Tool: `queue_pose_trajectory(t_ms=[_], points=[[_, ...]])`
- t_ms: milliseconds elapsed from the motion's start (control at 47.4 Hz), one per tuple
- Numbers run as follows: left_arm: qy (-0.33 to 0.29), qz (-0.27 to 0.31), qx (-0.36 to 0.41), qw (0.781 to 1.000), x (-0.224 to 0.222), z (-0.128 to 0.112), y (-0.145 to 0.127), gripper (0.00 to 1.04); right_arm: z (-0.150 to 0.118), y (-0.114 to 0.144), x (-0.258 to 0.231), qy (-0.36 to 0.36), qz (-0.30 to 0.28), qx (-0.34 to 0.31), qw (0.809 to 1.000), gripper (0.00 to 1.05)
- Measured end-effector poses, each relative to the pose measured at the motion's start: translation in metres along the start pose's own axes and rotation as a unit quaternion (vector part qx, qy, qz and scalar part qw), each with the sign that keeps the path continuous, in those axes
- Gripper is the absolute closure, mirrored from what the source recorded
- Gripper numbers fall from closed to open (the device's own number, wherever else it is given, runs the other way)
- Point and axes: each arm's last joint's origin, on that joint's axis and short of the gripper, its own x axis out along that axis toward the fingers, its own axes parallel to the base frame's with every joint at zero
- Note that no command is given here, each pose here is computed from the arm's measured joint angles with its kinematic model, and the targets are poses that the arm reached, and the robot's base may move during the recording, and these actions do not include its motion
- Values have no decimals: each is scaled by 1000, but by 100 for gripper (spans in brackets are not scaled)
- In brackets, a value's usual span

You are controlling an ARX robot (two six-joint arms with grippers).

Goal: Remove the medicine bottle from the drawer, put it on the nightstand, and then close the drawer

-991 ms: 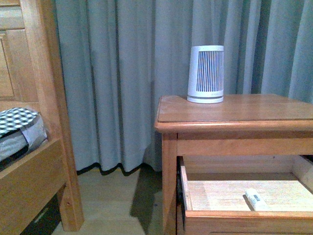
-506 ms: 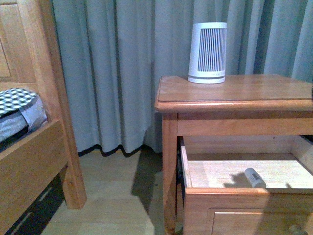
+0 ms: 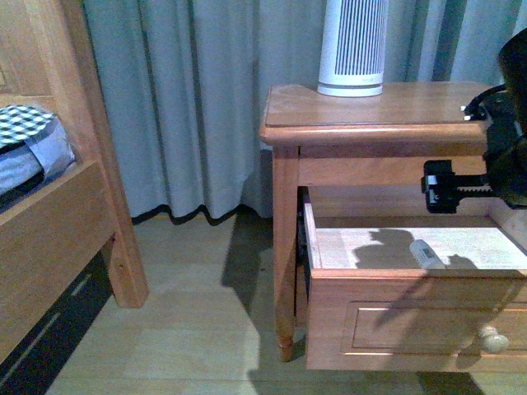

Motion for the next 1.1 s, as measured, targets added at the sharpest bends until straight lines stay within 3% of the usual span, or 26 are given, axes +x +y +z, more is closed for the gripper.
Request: queue_pose_trajectory(t_ms=[380, 633, 928, 1097], points=[[0, 0, 0, 1000, 0, 0, 0, 7, -39, 28, 56, 43, 14, -22, 999, 7], [0, 0, 0, 1000, 0, 0, 0, 7, -48, 35, 78, 38, 15, -24, 999, 8], [0, 0, 0, 1000, 0, 0, 0, 7, -53, 39, 91, 43, 24, -26, 998, 57], [0, 0, 0, 1000, 0, 0, 0, 7, -53, 39, 91, 43, 26, -26, 998, 74]])
